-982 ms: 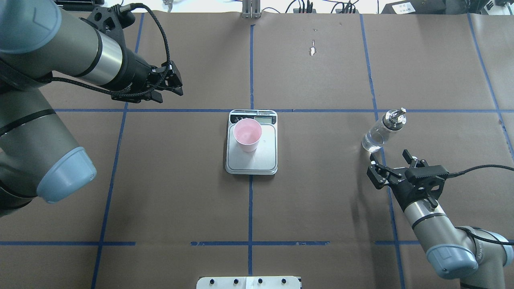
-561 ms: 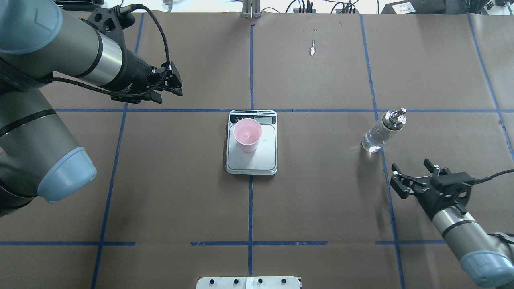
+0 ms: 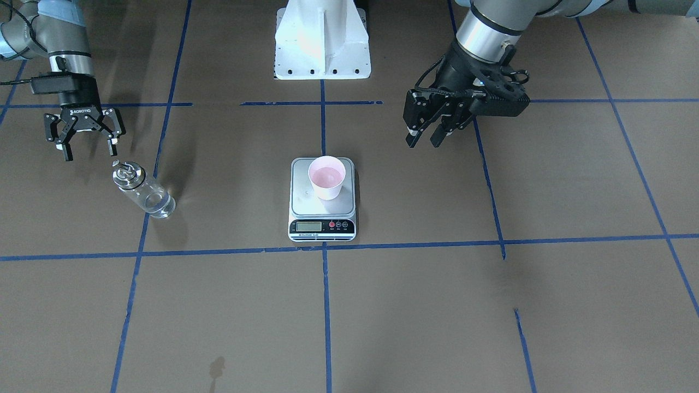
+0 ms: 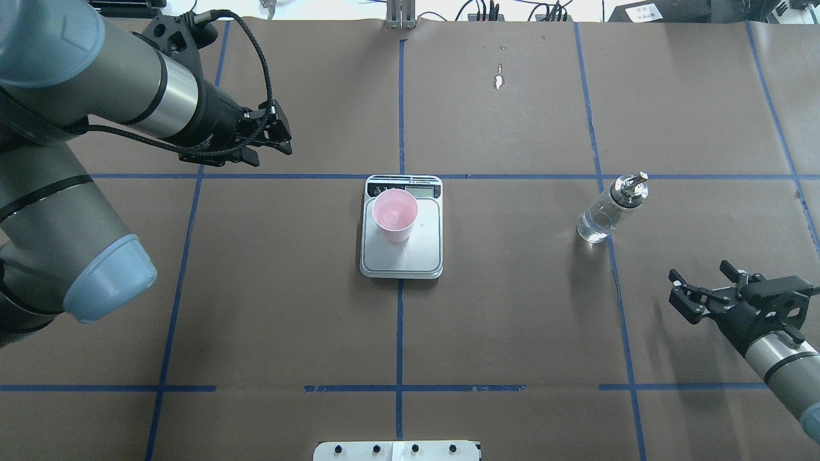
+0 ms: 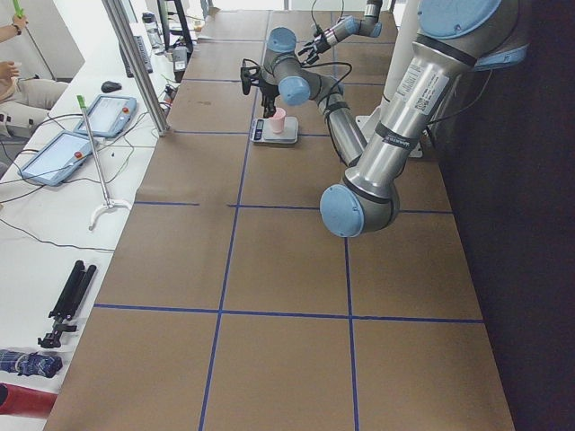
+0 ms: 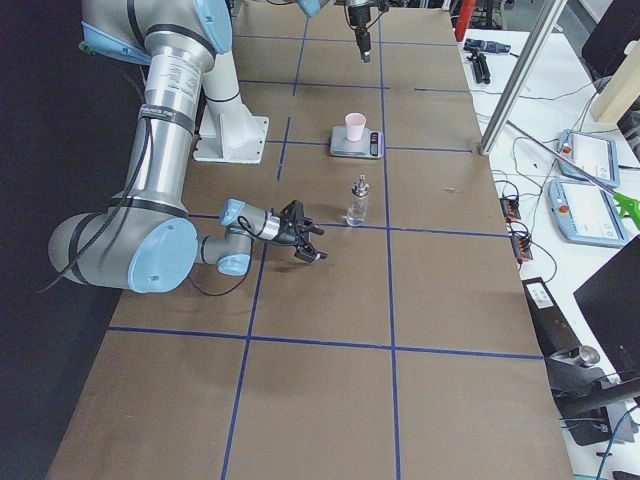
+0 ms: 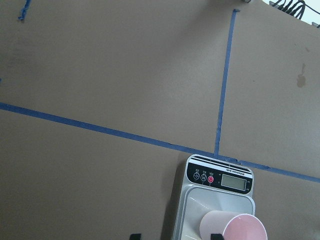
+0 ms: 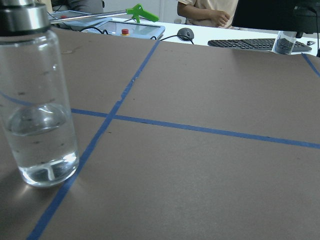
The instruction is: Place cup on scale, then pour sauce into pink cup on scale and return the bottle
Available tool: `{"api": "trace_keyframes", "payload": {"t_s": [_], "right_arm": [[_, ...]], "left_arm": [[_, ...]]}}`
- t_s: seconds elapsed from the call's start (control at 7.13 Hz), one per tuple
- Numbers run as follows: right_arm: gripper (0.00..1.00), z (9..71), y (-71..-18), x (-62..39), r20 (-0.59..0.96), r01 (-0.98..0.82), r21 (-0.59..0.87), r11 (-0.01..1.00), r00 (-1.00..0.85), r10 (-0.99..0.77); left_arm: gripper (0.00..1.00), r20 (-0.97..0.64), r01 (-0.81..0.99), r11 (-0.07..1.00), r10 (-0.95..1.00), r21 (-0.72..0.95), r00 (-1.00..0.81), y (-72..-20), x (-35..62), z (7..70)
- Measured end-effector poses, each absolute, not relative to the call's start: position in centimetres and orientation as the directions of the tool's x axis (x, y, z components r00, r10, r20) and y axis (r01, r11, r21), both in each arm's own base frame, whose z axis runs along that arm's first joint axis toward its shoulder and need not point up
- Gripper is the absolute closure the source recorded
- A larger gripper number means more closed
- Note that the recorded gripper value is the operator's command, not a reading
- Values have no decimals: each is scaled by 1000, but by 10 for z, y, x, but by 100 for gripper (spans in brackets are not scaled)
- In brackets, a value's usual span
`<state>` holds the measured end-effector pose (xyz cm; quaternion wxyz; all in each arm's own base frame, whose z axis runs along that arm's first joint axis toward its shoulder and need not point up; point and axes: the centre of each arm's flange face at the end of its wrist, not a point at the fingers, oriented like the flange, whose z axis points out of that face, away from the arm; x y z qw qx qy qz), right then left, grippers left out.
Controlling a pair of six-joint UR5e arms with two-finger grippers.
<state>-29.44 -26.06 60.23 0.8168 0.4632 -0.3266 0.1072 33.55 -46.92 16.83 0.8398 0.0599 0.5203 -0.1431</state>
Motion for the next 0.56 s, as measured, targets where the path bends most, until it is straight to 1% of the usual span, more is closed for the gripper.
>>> {"api": "trace_keyframes", "payload": {"t_s": [0.14,0.28,0.56], "right_arm": [[0,609,-272,-283,640,-477,662,578,762,-105],[0,614,-292,-265,661,-479,608,634,747,-70],[0,618,-350,-210,737,-471,434,768,676,-2]], "left_arm": [[44,-892,300,953,-175,-47,416,-469,337,167],[44,-893,299,953,-171,-44,416,-470,338,168],[44,-890,289,957,-145,-16,432,-471,337,173]]}}
